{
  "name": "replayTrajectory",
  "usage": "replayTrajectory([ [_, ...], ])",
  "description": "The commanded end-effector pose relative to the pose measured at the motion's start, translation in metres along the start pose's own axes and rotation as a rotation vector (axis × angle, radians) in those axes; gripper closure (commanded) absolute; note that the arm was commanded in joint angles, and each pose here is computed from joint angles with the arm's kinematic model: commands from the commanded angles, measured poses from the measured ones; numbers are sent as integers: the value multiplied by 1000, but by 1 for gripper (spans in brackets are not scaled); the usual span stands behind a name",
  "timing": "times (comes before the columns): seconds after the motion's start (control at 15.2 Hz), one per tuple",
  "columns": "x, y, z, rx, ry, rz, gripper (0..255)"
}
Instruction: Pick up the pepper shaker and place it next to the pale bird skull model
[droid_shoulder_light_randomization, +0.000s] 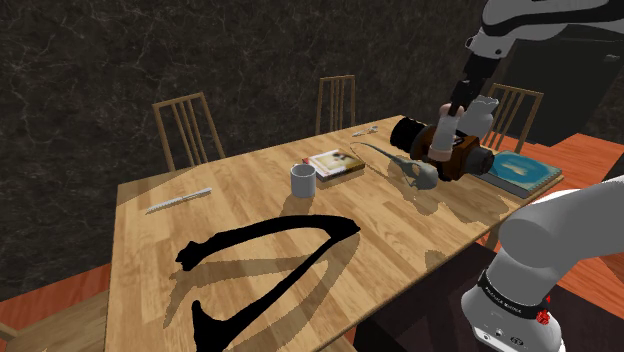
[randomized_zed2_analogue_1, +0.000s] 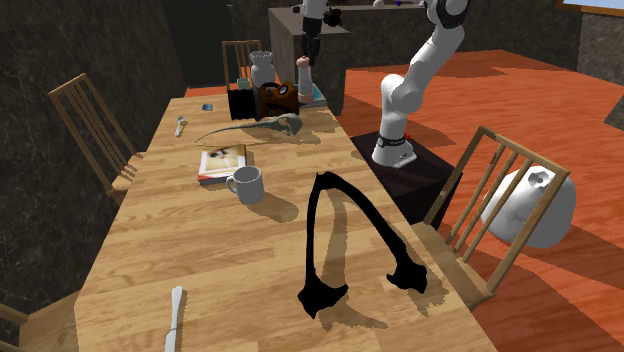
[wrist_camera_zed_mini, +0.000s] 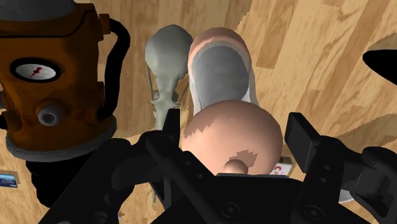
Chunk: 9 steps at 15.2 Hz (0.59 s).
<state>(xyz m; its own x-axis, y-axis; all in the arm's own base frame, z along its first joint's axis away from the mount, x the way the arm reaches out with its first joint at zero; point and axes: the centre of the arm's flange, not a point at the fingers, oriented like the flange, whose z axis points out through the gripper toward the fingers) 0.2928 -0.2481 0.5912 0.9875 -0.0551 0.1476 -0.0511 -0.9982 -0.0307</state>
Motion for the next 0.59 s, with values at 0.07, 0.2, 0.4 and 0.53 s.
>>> replayTrajectory([
  [0.07,-3,0,16,0,1,0,255],
  [0.2,-4,0,26,0,1,0,255],
  [0.4,-7,0,42,0,1,0,255],
  [0.53,-8,1,52,0,1,0,255],
])
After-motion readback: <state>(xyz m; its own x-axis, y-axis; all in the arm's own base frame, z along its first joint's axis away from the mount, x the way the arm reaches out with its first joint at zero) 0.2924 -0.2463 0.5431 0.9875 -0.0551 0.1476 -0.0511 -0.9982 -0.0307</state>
